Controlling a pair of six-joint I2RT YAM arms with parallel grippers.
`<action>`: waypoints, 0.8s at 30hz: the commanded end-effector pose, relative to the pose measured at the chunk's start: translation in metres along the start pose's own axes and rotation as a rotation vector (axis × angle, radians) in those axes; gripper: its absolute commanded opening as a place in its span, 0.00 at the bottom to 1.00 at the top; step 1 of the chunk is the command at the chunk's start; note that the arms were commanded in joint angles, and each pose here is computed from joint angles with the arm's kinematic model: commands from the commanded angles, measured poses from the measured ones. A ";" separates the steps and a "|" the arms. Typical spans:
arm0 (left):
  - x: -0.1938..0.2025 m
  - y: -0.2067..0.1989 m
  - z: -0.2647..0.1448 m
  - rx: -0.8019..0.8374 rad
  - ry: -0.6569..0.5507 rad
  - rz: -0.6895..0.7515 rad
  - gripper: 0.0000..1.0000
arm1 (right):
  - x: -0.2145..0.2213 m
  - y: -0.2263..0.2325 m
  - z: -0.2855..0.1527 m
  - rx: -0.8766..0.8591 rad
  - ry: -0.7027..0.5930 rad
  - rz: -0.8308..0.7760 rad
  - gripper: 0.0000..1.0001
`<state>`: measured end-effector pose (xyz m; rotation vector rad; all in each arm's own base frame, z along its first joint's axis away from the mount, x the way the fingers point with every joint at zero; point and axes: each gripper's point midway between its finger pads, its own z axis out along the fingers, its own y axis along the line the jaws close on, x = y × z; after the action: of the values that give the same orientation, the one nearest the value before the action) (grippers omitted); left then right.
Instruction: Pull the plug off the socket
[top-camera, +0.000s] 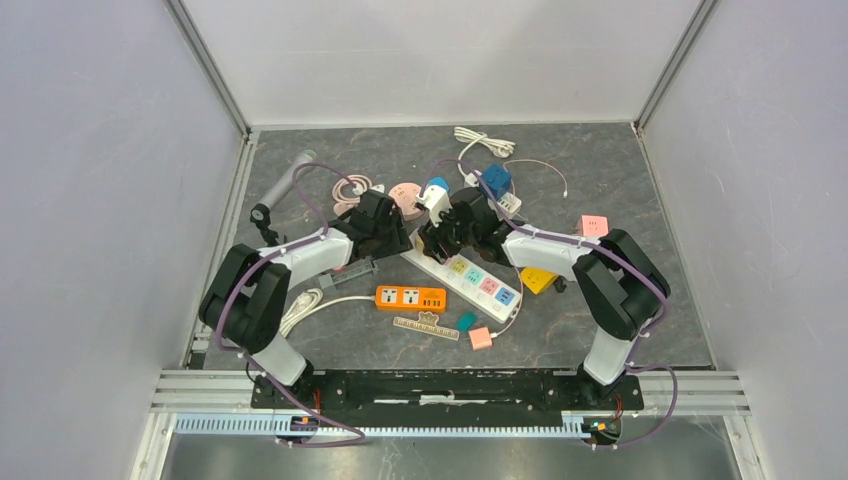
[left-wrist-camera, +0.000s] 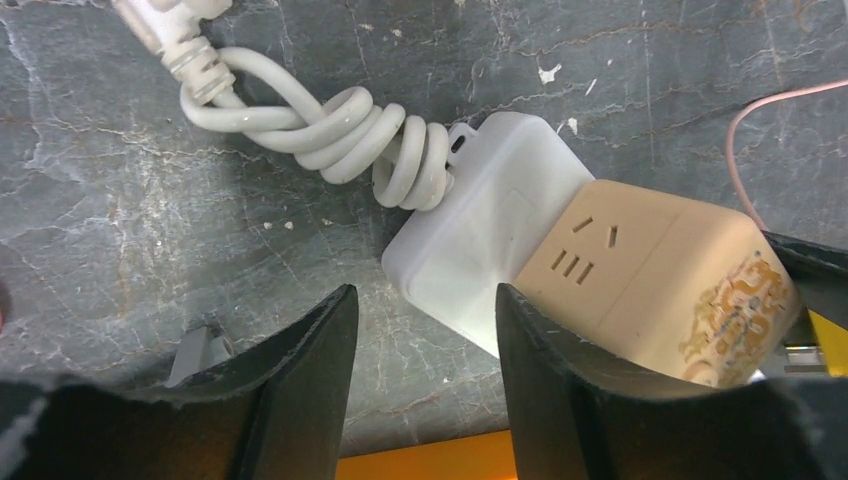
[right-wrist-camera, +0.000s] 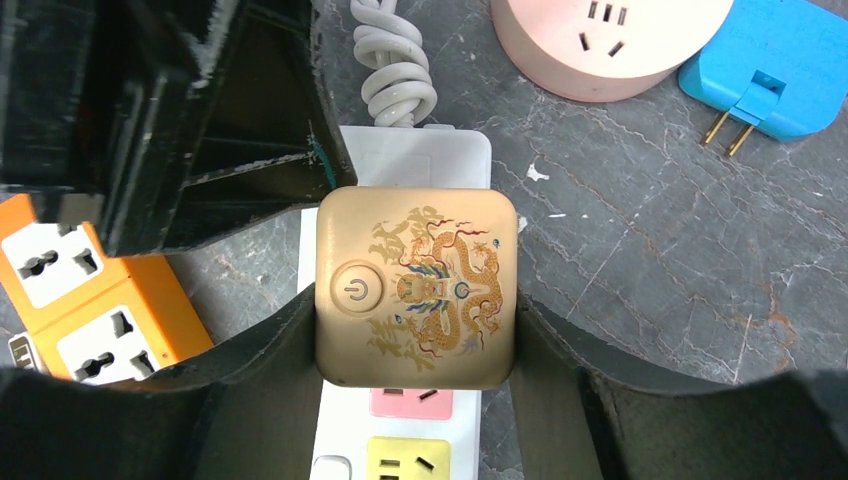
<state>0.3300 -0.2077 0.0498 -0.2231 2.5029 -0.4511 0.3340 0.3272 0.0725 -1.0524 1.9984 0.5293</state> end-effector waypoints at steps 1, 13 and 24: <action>0.002 -0.001 0.009 0.013 -0.001 -0.004 0.56 | -0.027 0.009 -0.011 -0.043 -0.096 -0.021 0.00; 0.047 0.036 0.022 -0.086 0.110 0.001 0.37 | -0.057 0.018 -0.020 -0.122 -0.209 0.170 0.00; 0.066 0.048 0.025 -0.113 0.164 -0.009 0.33 | -0.071 0.019 -0.029 -0.012 -0.215 -0.012 0.00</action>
<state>0.3360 -0.2153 0.0379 -0.2356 2.4602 -0.5239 0.3291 0.3258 0.0758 -0.9802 2.0181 0.5117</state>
